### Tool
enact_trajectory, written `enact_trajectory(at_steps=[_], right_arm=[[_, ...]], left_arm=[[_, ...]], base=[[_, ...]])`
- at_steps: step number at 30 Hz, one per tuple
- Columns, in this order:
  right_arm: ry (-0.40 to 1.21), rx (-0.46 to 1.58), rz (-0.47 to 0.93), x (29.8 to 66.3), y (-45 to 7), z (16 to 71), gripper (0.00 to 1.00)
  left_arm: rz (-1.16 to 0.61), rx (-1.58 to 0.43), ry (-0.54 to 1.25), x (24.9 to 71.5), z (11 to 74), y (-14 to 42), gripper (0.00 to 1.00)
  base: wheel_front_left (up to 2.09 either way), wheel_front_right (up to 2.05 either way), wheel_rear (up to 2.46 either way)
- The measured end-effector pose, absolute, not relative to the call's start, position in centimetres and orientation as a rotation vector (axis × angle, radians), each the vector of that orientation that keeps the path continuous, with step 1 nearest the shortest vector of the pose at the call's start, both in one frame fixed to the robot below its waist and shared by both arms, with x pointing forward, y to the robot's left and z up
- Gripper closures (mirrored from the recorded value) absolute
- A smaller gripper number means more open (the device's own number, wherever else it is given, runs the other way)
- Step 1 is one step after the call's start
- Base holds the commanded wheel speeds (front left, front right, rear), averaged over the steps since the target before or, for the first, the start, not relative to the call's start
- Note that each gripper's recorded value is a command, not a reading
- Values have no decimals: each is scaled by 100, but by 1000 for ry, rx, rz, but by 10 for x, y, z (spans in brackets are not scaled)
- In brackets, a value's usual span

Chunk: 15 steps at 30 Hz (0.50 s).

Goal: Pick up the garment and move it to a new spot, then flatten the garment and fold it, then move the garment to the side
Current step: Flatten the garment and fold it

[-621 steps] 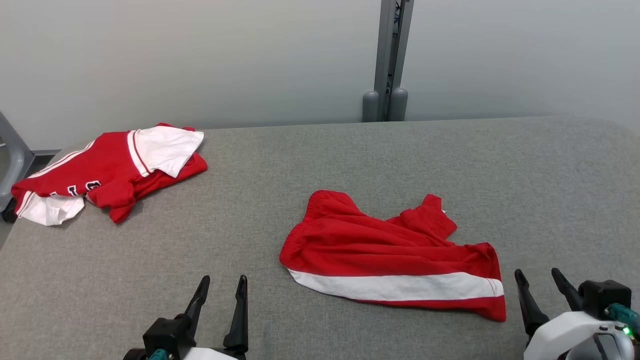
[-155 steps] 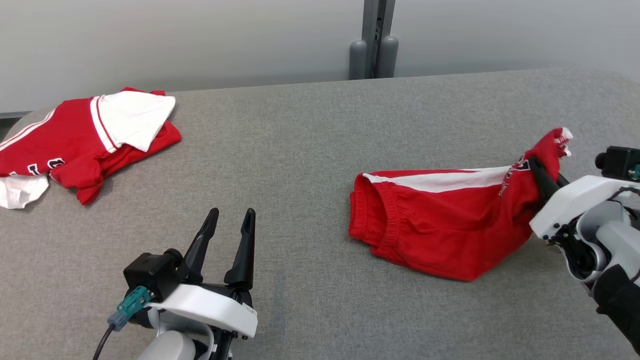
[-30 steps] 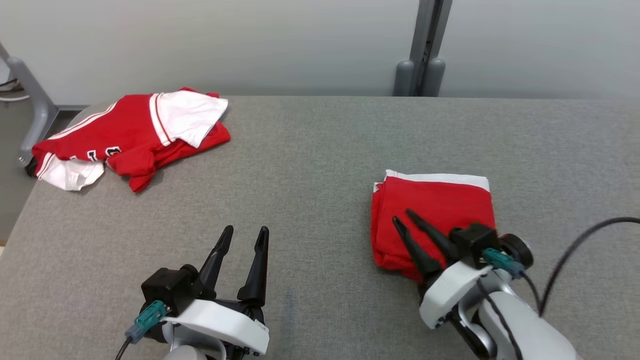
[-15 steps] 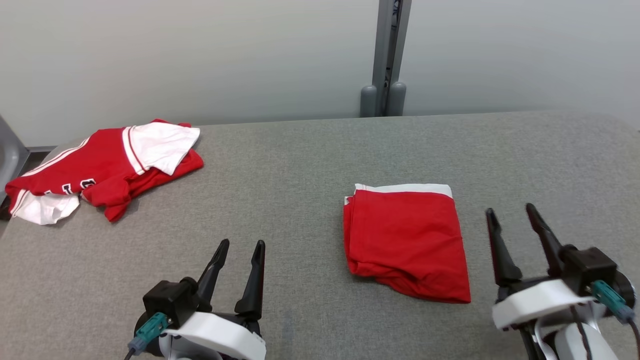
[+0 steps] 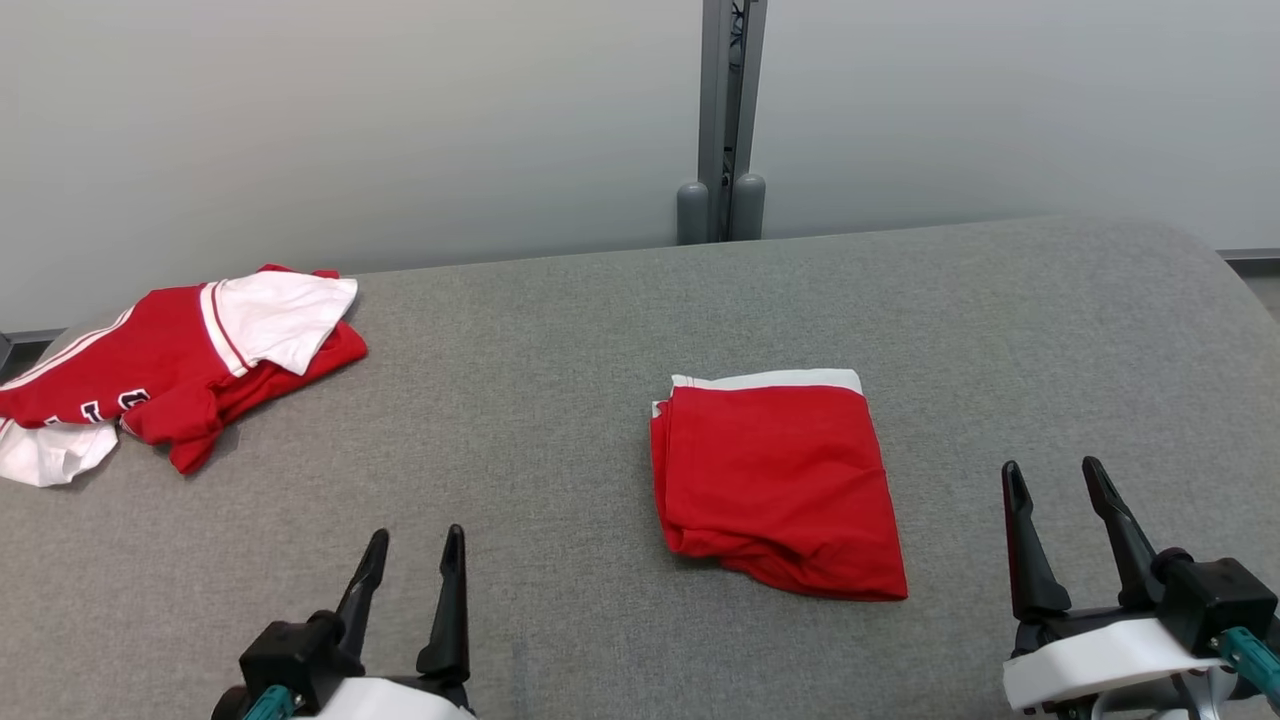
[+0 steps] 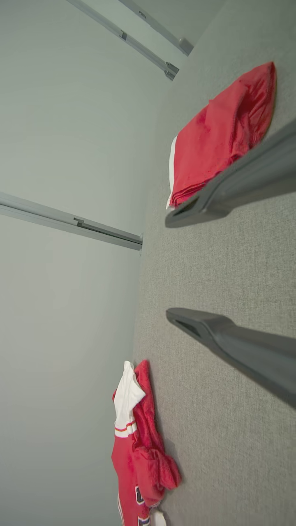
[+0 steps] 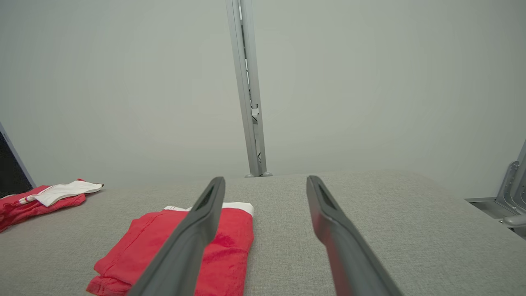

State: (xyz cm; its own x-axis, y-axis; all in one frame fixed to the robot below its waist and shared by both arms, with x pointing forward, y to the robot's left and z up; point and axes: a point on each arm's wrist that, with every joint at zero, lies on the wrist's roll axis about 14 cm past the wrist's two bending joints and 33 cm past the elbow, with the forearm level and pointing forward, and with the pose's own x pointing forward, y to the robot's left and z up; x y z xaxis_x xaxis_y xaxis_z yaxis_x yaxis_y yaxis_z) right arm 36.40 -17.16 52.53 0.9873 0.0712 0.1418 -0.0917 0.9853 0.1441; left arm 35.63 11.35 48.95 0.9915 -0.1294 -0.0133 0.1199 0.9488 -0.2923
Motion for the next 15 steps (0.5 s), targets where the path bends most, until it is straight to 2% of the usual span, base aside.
enact_trajectory(at_steps=[15], right_arm=[[-133,168,98,366,-166,526,0]], left_arm=[[-73,-290,22,350,485,128,0]], base=[[0,0,0]])
